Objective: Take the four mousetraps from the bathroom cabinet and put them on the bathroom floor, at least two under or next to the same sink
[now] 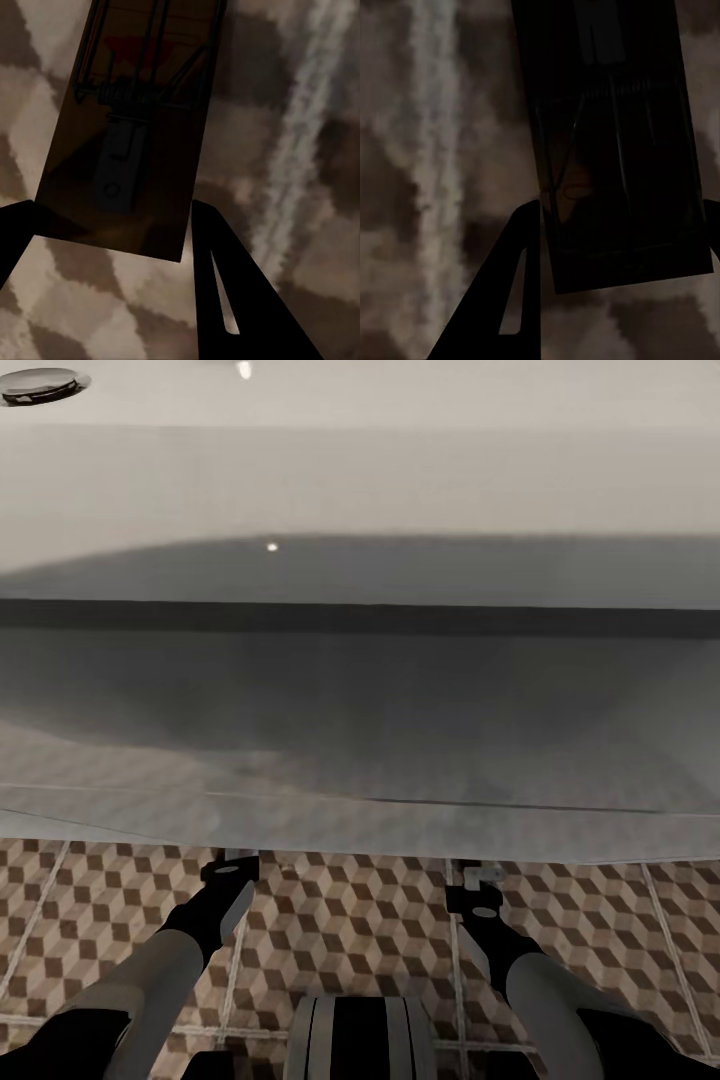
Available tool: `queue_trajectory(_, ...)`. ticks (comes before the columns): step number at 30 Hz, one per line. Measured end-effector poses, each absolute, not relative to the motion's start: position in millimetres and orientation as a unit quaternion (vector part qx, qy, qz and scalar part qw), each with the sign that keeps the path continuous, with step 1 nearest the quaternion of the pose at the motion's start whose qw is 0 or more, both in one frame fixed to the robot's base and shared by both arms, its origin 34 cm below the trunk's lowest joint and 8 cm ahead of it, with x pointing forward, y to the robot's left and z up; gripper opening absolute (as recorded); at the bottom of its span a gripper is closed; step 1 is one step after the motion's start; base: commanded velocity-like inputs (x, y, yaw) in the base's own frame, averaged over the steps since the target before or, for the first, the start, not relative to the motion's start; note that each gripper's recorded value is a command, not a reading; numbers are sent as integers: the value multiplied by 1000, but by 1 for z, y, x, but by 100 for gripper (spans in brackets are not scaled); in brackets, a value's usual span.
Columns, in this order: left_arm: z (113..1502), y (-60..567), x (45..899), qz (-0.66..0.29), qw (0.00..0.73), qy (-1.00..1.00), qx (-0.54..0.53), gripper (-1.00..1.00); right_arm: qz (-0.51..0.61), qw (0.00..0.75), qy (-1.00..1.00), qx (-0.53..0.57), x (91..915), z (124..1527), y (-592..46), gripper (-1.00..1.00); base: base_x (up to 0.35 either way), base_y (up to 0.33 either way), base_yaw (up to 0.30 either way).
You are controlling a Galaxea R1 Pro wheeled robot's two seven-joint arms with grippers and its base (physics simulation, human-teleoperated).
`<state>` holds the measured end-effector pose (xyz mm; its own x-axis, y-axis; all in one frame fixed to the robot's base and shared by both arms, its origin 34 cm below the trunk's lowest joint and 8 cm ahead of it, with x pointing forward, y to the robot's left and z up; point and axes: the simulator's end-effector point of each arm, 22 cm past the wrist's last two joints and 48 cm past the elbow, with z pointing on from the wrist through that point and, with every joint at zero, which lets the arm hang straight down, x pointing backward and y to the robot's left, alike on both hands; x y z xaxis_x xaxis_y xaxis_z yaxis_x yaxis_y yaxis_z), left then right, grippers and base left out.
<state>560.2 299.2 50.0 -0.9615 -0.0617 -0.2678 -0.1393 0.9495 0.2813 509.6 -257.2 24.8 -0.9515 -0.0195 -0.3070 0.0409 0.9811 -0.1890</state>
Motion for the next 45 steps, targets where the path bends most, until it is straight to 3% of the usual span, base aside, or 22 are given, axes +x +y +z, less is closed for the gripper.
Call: queue_trajectory(45,50,299,561,150,130,979,-52,-100,-100,209,973,15,563,39,-263,-100,0,0,0)
